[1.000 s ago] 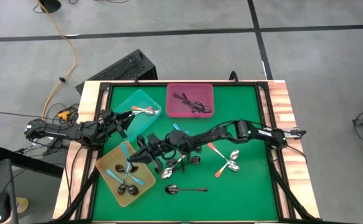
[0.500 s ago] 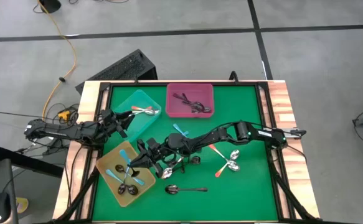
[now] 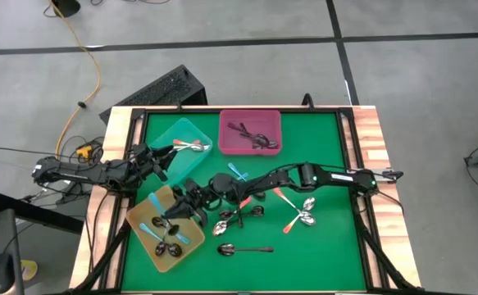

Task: Sort silverware by color (type)
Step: Put the blue spoon into the orange bin

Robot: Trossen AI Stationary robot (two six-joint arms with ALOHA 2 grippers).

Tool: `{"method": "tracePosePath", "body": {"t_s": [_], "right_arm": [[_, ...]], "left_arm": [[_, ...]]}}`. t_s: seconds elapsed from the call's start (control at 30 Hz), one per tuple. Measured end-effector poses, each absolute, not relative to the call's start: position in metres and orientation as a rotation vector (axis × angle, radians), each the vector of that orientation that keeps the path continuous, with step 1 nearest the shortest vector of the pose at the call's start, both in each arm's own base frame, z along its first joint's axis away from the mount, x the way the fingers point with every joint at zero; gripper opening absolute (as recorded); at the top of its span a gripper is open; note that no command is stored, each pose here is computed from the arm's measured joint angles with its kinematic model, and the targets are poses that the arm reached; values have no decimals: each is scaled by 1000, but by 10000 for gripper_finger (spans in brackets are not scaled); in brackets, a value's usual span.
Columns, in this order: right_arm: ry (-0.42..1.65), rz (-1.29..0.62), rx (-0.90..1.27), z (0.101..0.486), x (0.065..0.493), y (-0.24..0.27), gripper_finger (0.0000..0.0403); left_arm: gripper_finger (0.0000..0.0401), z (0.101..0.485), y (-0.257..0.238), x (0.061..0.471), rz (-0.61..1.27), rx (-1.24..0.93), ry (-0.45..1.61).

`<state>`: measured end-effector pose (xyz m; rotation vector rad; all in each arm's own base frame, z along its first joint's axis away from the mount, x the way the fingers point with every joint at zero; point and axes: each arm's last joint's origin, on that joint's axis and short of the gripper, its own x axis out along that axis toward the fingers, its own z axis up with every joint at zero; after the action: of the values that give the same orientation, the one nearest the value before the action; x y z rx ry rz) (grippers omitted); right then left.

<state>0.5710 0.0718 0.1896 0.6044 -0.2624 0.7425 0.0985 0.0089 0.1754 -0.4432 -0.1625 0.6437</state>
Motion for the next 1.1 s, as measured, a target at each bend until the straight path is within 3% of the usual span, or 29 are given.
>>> {"method": "tracePosePath", "body": {"t_s": [1.1], "right_arm": [[-148, 773, 680, 178, 580, 59, 8]], "left_arm": [[158, 176, 9, 98, 643, -446, -166]]}}
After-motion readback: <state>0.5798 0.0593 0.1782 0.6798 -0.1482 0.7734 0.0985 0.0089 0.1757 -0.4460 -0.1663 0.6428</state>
